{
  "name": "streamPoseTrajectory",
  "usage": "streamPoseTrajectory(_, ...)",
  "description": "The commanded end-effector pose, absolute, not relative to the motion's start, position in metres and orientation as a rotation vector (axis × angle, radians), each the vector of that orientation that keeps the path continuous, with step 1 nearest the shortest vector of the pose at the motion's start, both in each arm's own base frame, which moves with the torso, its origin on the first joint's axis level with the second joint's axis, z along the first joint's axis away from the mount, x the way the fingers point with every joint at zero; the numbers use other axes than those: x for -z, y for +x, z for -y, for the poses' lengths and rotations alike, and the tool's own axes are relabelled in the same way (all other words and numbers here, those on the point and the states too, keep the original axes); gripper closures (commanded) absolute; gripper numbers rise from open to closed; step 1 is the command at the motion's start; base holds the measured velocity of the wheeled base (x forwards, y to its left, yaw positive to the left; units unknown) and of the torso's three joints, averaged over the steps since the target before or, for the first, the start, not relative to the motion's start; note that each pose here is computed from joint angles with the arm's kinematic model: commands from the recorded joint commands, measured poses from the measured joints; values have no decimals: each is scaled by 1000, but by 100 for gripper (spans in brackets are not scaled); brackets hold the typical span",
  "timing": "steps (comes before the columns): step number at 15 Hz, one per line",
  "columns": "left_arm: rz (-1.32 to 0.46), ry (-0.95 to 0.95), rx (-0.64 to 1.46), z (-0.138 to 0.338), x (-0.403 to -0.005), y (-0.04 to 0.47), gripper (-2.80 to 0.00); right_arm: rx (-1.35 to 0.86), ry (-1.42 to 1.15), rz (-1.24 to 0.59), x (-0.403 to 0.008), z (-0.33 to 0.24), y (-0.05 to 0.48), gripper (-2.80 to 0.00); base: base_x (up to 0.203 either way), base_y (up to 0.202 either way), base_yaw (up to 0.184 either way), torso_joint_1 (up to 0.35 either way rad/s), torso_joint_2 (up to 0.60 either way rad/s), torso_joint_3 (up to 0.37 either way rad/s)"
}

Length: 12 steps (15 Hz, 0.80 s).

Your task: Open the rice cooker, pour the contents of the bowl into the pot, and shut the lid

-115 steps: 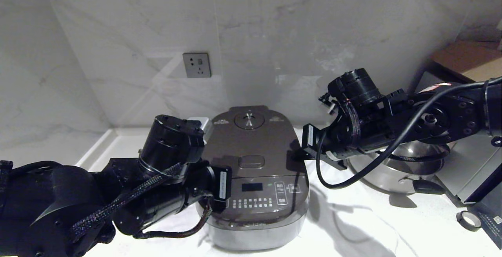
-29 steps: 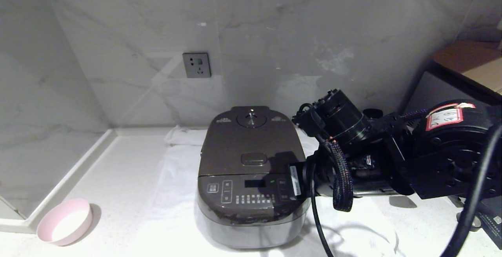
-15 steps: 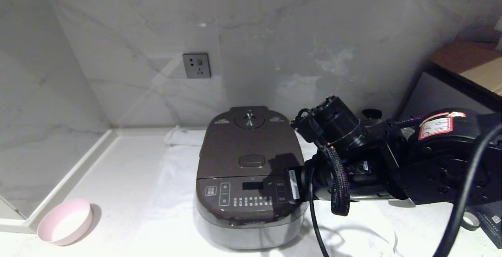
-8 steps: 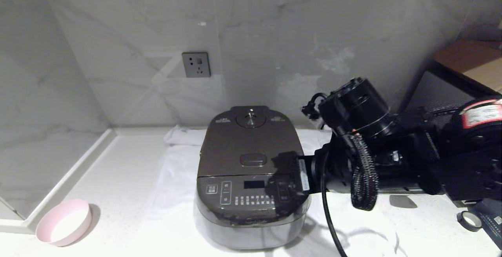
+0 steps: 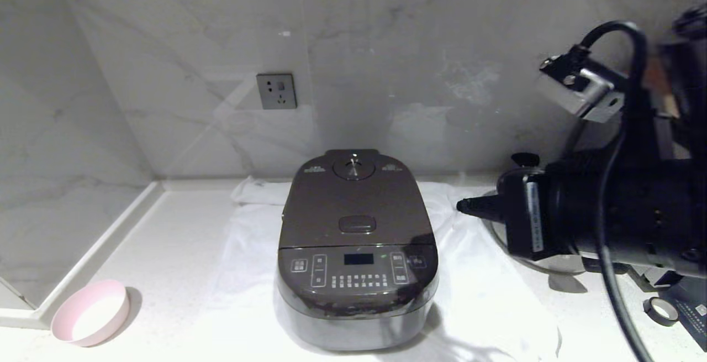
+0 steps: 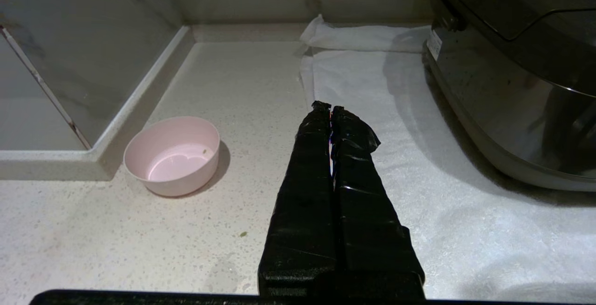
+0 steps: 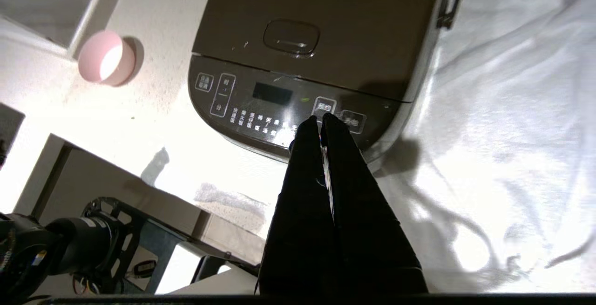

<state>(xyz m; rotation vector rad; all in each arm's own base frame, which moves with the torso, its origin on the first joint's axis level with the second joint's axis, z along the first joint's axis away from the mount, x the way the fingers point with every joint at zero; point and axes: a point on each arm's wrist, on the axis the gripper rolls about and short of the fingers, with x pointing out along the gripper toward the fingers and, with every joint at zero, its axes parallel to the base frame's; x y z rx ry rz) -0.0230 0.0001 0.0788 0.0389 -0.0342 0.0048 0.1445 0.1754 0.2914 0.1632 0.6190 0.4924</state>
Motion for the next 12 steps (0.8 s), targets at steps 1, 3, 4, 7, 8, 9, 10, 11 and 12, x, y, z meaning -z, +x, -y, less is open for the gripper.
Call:
streamPoseTrajectory(1,21,38,-5,0,-75,-22,0,-496,201,-557,-309,-153,126,0,0,0,0,0,0,0)
streamPoseTrajectory(3,23,43,-5,0,-75,-22,0,-458,206,-499,-322,-130,111,0,0,0,0,0,0,0)
streamPoseTrajectory(4,24,40,-4,0,-75,-22,0,-433,201,-459,-328,-118,102,0,0,0,0,0,0,0)
streamPoseTrajectory(7,23,50,2,0,-75,-22,0,-312,185,-338,-342,-71,78,0,0,0,0,0,0,0)
streamPoseTrajectory(8,23,57,4,0,-75,-22,0,-274,195,-310,-344,-56,69,0,0,0,0,0,0,0)
streamPoseTrajectory(9,23,57,4,0,-75,-22,0,-224,204,-290,-344,-39,58,0,0,0,0,0,0,0)
streamPoseTrajectory(10,23,57,4,0,-75,-22,0,-172,211,-278,-342,-25,47,0,0,0,0,0,0,0)
streamPoseTrajectory(11,25,55,4,0,-75,-22,0,-112,214,-264,-340,-12,34,0,0,0,0,0,0,0)
streamPoseTrajectory(12,25,51,4,0,-75,-22,0,-54,202,-254,-338,-4,25,0,0,0,0,0,0,0)
